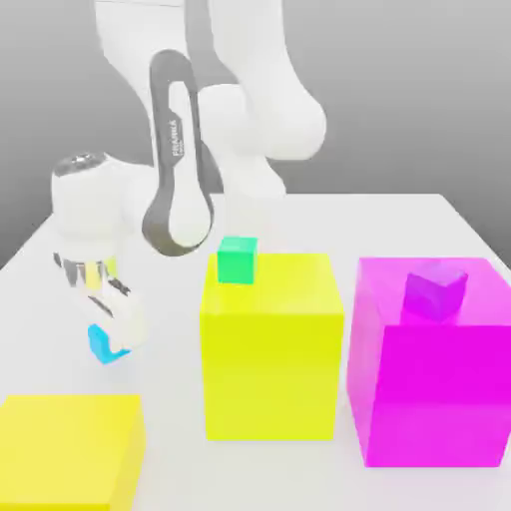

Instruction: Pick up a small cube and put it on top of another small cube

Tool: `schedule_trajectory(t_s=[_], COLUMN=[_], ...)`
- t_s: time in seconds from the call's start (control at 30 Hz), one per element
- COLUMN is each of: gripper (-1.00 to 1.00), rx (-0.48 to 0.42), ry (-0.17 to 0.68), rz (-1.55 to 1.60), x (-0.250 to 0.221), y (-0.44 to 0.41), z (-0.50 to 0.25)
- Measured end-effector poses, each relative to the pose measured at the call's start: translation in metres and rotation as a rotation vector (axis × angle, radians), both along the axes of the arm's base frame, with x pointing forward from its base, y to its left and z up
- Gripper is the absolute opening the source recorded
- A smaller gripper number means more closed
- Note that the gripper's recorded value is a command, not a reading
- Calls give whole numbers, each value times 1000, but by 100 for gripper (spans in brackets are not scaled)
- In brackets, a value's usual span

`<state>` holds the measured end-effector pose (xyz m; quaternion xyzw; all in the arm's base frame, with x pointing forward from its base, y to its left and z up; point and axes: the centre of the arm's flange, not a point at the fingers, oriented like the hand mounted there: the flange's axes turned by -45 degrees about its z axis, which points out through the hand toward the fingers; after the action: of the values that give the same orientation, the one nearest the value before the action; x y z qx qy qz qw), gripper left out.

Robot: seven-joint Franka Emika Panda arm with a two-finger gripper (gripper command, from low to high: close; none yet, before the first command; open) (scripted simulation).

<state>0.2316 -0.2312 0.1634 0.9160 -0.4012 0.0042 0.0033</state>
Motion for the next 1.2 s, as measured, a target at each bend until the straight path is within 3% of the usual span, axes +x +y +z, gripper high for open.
schedule_trajectory(t_s=[0.27, 0.47, 0.63, 0.77, 0.9, 1.03, 1.2], gripper=[-100, -100, -100, -100, -100, -100, -100], rx=[3, -52, -36, 4, 68, 152, 186], ry=[-3, -103, -171, -225, -283, -331, -258], rz=[21, 294, 562, 782, 996, 1180, 1171], x=[-1, 101, 193, 230, 223, 174, 121], y=[4, 44, 163, 295, 440, 574, 615], z=[28, 62, 86, 108, 137, 171, 163])
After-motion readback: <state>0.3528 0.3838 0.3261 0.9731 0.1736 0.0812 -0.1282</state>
